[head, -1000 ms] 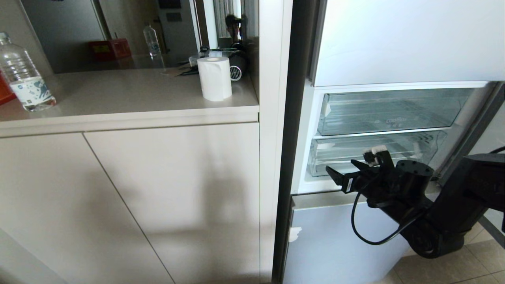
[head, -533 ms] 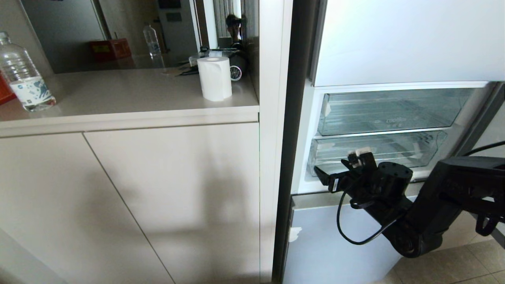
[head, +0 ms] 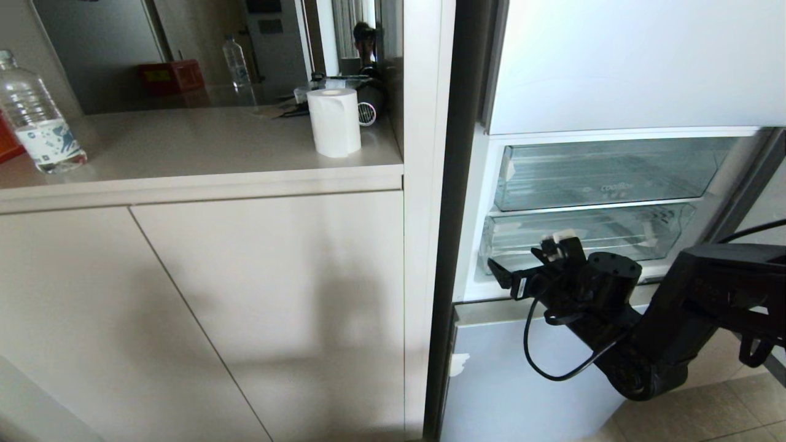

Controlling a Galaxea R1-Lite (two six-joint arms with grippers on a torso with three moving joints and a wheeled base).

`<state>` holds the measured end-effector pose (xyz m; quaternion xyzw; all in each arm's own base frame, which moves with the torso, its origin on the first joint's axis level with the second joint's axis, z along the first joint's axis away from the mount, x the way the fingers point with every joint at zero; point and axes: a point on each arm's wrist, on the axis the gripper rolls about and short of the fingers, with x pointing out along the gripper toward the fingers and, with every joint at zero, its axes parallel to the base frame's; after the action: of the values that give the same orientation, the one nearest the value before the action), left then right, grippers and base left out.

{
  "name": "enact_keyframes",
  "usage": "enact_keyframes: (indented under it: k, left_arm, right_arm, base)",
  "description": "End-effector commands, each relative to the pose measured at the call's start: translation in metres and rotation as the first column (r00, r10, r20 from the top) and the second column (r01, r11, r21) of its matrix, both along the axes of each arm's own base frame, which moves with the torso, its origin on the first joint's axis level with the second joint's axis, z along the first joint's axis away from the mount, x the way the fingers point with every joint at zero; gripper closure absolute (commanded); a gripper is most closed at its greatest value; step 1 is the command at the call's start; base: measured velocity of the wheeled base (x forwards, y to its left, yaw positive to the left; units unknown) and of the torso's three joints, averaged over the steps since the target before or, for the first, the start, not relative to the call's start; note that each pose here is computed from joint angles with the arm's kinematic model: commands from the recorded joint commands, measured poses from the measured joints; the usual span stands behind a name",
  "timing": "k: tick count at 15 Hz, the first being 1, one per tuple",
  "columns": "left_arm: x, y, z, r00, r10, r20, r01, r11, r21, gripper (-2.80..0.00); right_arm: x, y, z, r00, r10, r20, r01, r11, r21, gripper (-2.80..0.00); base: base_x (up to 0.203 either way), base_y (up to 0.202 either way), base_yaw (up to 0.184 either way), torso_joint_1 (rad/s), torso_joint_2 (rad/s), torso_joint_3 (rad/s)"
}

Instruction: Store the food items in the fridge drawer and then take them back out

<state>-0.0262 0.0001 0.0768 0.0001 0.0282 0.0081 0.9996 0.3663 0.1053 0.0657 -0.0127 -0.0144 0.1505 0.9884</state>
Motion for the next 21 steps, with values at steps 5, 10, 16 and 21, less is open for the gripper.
enact_keyframes:
  k: [5, 10, 16, 21]
  left_arm:
    - [0.0, 0.0, 0.0, 1.0, 0.001, -0.002, -0.001, 1.0, 0.0, 0.0]
    - [0.0, 0.0, 0.0, 1.0, 0.001, -0.002, -0.001, 1.0, 0.0, 0.0]
    - [0.0, 0.0, 0.0, 1.0, 0.001, -0.002, -0.001, 1.0, 0.0, 0.0]
    - [0.0, 0.0, 0.0, 1.0, 0.001, -0.002, -0.001, 1.0, -0.002, 0.0]
  right_arm:
    - [0.008, 0.002, 0.01, 0.993, -0.107, 0.051, 0.106, 0.994, 0.027, -2.8]
    - [0.008, 0.002, 0.01, 0.992, -0.113, 0.046, 0.112, 0.993, 0.039, -2.8]
    - [0.014, 0.004, 0.008, 0.99, -0.13, 0.056, 0.128, 0.991, 0.043, -2.8]
    - [0.021, 0.007, 0.006, 0.988, -0.135, 0.069, 0.133, 0.99, 0.045, -2.8]
  base:
    - [0.0, 0.0, 0.0, 0.0, 0.0, 0.0]
    - [0.0, 0.0, 0.0, 0.0, 0.0, 0.0]
    - [0.0, 0.0, 0.0, 0.0, 0.0, 0.0]
    - [0.0, 0.0, 0.0, 0.0, 0.0, 0.0]
